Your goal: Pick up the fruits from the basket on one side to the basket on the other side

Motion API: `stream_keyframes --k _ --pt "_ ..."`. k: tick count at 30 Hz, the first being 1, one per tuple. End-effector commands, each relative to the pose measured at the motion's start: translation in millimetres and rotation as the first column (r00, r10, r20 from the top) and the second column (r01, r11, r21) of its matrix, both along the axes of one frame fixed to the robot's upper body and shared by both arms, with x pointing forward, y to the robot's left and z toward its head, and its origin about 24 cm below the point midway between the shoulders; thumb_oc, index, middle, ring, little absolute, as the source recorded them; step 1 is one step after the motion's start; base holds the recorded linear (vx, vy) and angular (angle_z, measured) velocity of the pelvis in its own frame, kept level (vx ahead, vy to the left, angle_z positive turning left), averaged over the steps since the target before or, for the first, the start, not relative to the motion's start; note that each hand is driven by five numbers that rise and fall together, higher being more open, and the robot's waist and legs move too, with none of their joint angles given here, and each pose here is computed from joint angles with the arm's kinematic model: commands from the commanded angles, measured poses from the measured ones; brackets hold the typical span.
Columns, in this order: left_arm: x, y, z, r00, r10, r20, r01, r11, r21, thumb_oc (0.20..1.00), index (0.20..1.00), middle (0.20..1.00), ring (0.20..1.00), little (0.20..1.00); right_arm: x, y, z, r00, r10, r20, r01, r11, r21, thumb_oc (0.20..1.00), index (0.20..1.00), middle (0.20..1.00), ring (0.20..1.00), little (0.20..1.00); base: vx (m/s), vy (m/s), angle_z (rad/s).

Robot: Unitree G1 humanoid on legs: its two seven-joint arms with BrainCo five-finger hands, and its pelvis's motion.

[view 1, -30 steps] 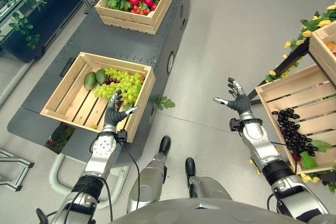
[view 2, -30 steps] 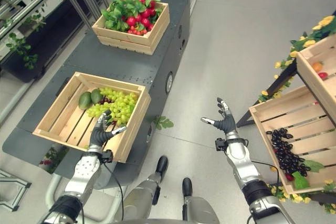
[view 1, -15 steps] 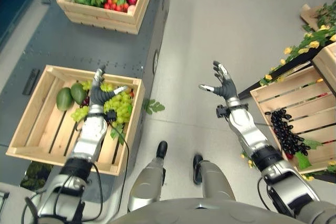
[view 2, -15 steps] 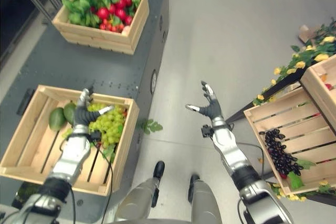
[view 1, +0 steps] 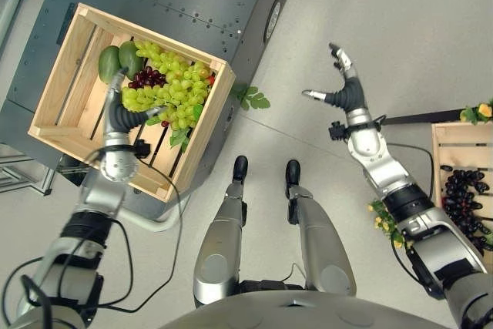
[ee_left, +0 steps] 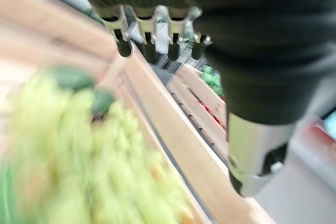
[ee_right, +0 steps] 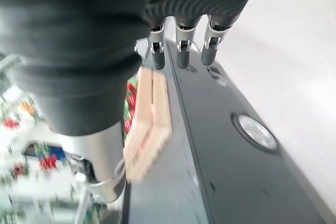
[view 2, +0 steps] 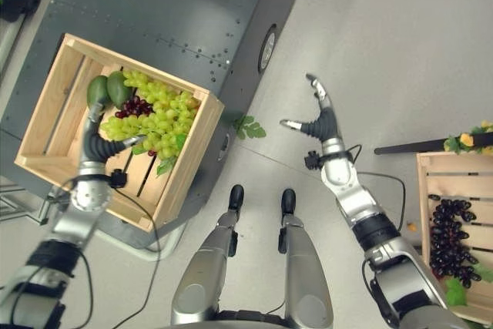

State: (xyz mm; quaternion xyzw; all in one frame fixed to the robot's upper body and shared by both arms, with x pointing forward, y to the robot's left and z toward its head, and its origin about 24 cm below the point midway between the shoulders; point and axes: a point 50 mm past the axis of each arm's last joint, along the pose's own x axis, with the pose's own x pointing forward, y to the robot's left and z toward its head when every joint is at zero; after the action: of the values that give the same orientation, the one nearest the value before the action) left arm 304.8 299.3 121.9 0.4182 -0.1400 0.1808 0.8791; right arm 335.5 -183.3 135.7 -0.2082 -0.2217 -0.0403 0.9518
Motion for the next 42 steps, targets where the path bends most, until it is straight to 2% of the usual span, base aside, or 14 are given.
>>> stream_keyframes --k 1,10,13,14,22,28,31,36,42 --pt "4.2 21.7 31.5 0.996 0.083 0.037 -0.089 0.971 0.223 1.0 1.0 1.0 1.0 1.0 -10.7 2.7 7.4 0.995 0.045 0.087 -0.047 0.998 0.028 1.0 1.0 1.0 1.0 1.0 -0.05 0.074 0.05" --pt "10.9 68.7 73.0 0.963 0.267 -0.027 -0.214 0.824 0.524 1.0 1.0 1.0 1.0 1.0 -5.2 14.6 3.9 0.995 0.072 0.072 -0.077 0.994 0.075 1.0 1.0 1.0 1.0 1.0 -0.01 0.04 0.08" --pt "13.5 68.4 78.9 0.962 0.27 -0.03 -0.204 0.79 0.578 1.0 1.0 1.0 1.0 1.0 -4.7 16.5 4.8 0.994 0.077 0.077 -0.083 0.994 0.078 1.0 1.0 1.0 1.0 1.0 -0.01 0.031 0.05" --pt "12.8 74.0 86.7 0.956 0.292 -0.038 -0.204 0.75 0.629 1.0 1.0 1.0 1.0 1.0 -4.2 18.4 6.0 0.993 0.083 0.084 -0.09 0.992 0.085 1.0 1.0 1.0 1.0 1.0 0.0 0.0 0.0" --pt "19.3 70.1 95.4 0.956 0.277 -0.097 -0.118 0.665 0.737 1.0 1.0 1.0 1.0 1.0 -2.9 18.0 11.1 0.991 0.074 0.109 -0.087 0.989 0.119 1.0 1.0 1.0 1.0 1.0 -0.01 0.008 -0.03" --pt "27.2 61.4 92.7 0.959 0.261 -0.111 -0.084 0.634 0.769 1.0 1.0 1.0 1.0 1.0 -4.3 16.9 11.8 0.991 0.057 0.125 -0.077 0.984 0.162 1.0 1.0 1.0 1.0 1.0 0.0 0.005 -0.06" --pt "31.6 48.2 92.5 0.972 0.206 -0.109 -0.041 0.614 0.788 1.0 1.0 1.0 1.0 1.0 -6.5 15.8 12.8 0.989 0.048 0.138 -0.072 0.982 0.176 1.0 1.0 1.0 1.0 1.0 0.01 0.005 -0.06" --pt "34.8 34.3 82.7 0.981 0.141 -0.134 0.019 0.615 0.788 1.0 1.0 1.0 1.0 1.0 -8.1 15.2 16.6 0.986 0.047 0.157 -0.076 0.98 0.185 1.0 1.0 1.0 1.0 1.0 0.0 0.002 -0.02" --pt "31.8 27.4 57.3 0.972 0.103 -0.213 0.095 0.656 0.749 1.0 1.0 1.0 1.0 1.0 -10.6 13.4 15.2 0.987 0.038 0.159 -0.068 0.98 0.187 1.0 1.0 1.0 1.0 1.0 0.01 0.008 -0.05"
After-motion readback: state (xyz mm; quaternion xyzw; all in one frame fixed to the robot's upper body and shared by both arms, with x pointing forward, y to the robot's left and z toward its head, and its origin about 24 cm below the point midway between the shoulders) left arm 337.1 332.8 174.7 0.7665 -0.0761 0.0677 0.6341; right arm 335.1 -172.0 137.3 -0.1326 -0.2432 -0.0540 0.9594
